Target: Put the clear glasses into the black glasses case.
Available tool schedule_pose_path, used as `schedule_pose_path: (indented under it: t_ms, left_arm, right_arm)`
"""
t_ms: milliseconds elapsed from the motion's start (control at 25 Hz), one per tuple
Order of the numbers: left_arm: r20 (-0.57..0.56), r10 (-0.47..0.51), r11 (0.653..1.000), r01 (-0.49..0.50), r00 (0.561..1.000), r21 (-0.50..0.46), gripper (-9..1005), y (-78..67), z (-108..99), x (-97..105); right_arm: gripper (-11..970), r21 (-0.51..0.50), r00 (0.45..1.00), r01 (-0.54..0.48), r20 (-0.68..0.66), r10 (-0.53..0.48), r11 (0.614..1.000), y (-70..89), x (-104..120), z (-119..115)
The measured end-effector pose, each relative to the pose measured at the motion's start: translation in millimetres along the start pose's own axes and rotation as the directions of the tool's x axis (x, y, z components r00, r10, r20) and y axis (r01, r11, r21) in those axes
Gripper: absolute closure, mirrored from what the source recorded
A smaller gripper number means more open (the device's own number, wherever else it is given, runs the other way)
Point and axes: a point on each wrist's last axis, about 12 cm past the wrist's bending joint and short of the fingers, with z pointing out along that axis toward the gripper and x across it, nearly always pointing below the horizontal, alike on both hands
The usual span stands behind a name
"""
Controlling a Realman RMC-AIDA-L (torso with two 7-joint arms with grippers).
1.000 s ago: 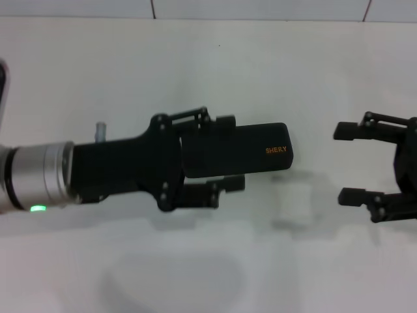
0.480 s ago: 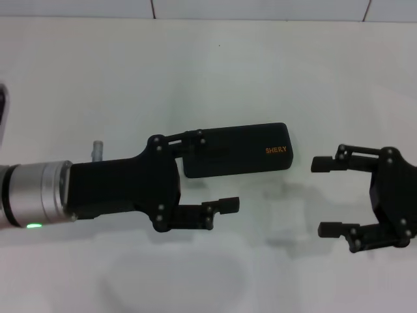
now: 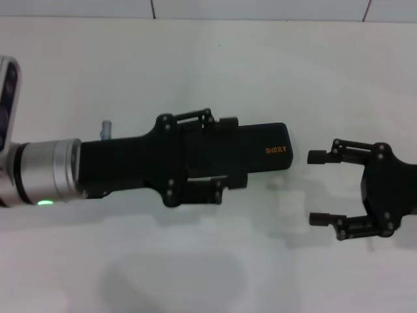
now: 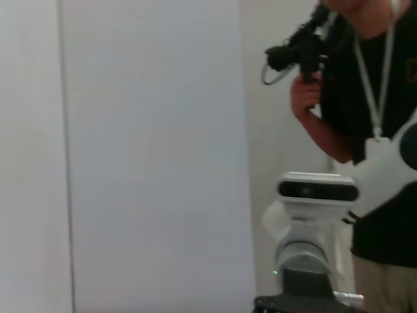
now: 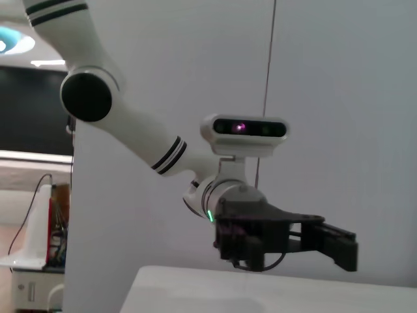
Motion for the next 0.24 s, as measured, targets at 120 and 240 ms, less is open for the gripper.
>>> schedule_pose_path:
  t_ms: [120, 240]
  left_arm:
    - [0.02, -0.03, 0.999, 0.031, 0.999, -0.033, 210, 0.1, 2.7, 4.3]
    - [0.04, -0.028, 0.997, 0.031, 0.999, -0.077, 210, -2.5, 8.6, 10.4]
  right_arm:
    - [146, 0.007, 1.0, 0.008, -0.006, -0.008, 1.0, -2.7, -1.4, -3.8]
    - [146, 0.018, 1.0, 0.018, -0.019, -0.017, 1.0, -5.1, -1.4, -6.8]
